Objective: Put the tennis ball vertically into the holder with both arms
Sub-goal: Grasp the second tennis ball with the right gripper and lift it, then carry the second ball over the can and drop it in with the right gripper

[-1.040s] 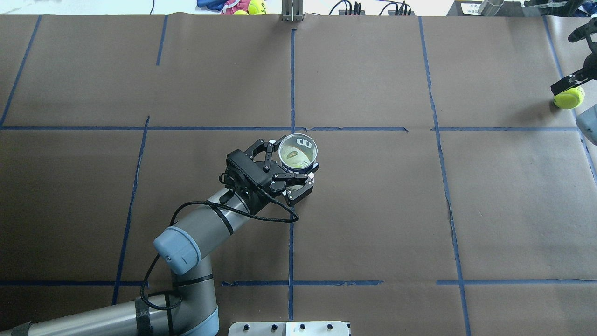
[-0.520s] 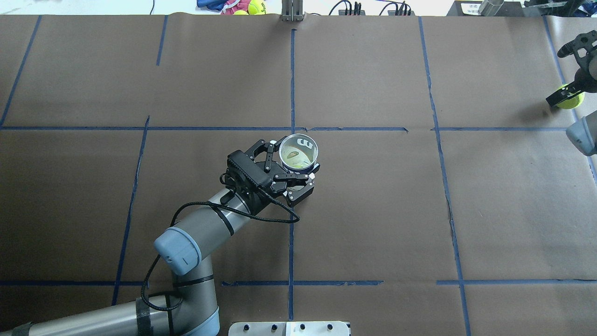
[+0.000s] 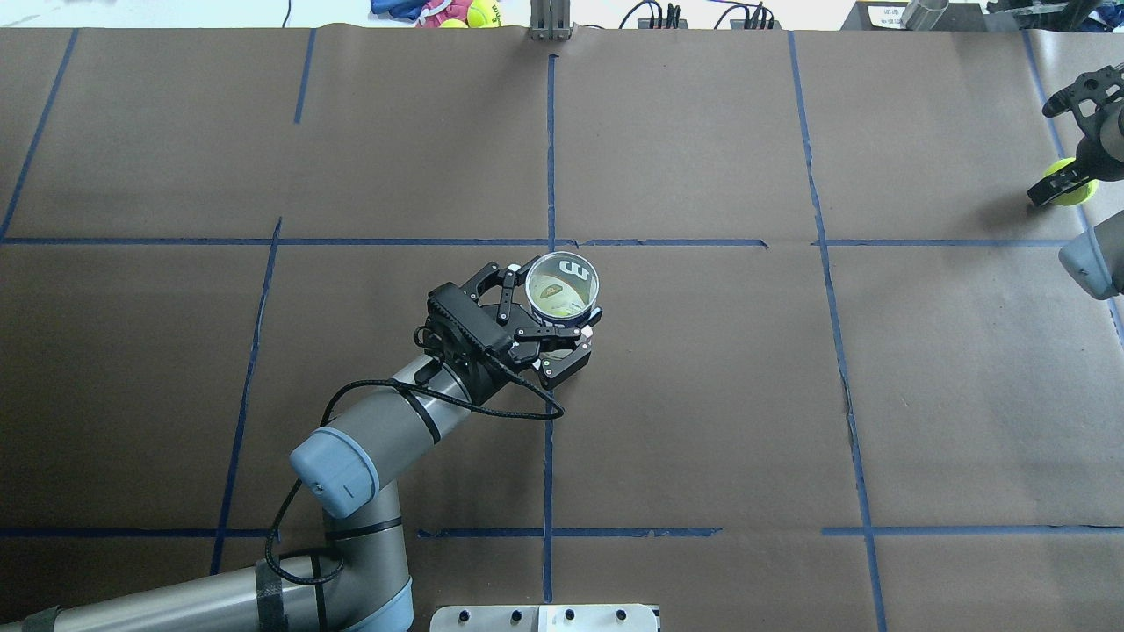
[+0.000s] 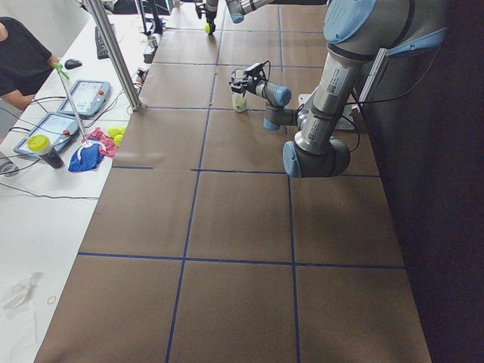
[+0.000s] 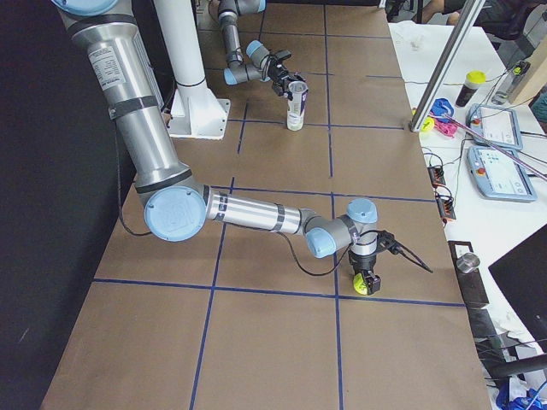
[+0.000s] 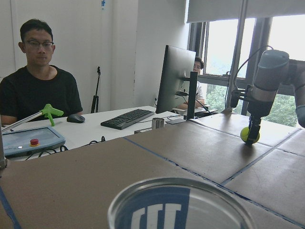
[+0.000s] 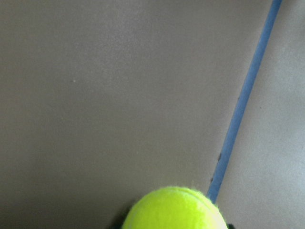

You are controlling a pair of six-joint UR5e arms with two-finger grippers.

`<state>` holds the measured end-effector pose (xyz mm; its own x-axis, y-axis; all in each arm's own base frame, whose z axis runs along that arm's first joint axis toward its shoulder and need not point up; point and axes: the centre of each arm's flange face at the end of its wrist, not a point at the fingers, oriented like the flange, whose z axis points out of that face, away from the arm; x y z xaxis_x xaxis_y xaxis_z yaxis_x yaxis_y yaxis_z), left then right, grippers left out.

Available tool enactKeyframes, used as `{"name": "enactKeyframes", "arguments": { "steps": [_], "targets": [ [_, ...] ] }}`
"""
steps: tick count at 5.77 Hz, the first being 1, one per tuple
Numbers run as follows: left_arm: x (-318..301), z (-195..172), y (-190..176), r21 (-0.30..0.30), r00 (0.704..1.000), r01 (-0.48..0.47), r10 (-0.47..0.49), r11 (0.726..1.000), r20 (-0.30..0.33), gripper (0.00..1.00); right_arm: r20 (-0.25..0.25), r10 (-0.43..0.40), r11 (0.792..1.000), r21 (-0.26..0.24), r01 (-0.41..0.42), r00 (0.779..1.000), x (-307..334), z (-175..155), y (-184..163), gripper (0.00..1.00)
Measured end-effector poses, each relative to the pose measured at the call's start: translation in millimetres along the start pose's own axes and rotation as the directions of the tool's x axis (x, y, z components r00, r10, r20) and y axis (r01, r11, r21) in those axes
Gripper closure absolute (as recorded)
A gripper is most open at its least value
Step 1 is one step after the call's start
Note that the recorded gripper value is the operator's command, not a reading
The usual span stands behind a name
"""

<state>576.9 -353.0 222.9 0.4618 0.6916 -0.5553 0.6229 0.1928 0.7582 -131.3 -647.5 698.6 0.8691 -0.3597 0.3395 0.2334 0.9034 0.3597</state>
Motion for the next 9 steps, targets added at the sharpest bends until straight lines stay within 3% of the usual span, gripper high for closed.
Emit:
{"name": "enactKeyframes", "arguments": {
  "steps": [2, 4, 6, 7, 9],
  "targets": [
    [1, 0, 0, -0.001, 1.000, 0.000, 0.000, 1.000, -0.001, 0.04, 0.062, 0.008, 0.997, 0.073, -0.013, 0.998, -12, -52, -32, 1.00],
    [1, 0, 0, -0.001, 1.000, 0.000, 0.000, 1.000, -0.001, 0.04, 0.144, 0.140, 0.983, 0.096, -0.155, 0.980, -54, -159, -70, 1.00],
    [3, -1, 2, -0.005, 1.000, 0.001, -0.001, 1.000, -0.003, 0.04, 0.231, 0.243, 0.959, 0.087, -0.268, 0.942, -164, -269, -79, 1.00],
    [4, -1, 4, -0.008, 1.000, 0.001, -0.001, 1.000, -0.005, 0.04, 0.301, 0.317, 0.936, 0.055, -0.349, 0.899, -240, -310, -74, 0.99],
    [4, -2, 5, -0.010, 1.000, 0.000, 0.000, 1.000, -0.005, 0.04, 0.463, 0.502, 0.844, -0.078, -0.530, 0.731, -388, -384, -73, 0.99]
  ]
}}
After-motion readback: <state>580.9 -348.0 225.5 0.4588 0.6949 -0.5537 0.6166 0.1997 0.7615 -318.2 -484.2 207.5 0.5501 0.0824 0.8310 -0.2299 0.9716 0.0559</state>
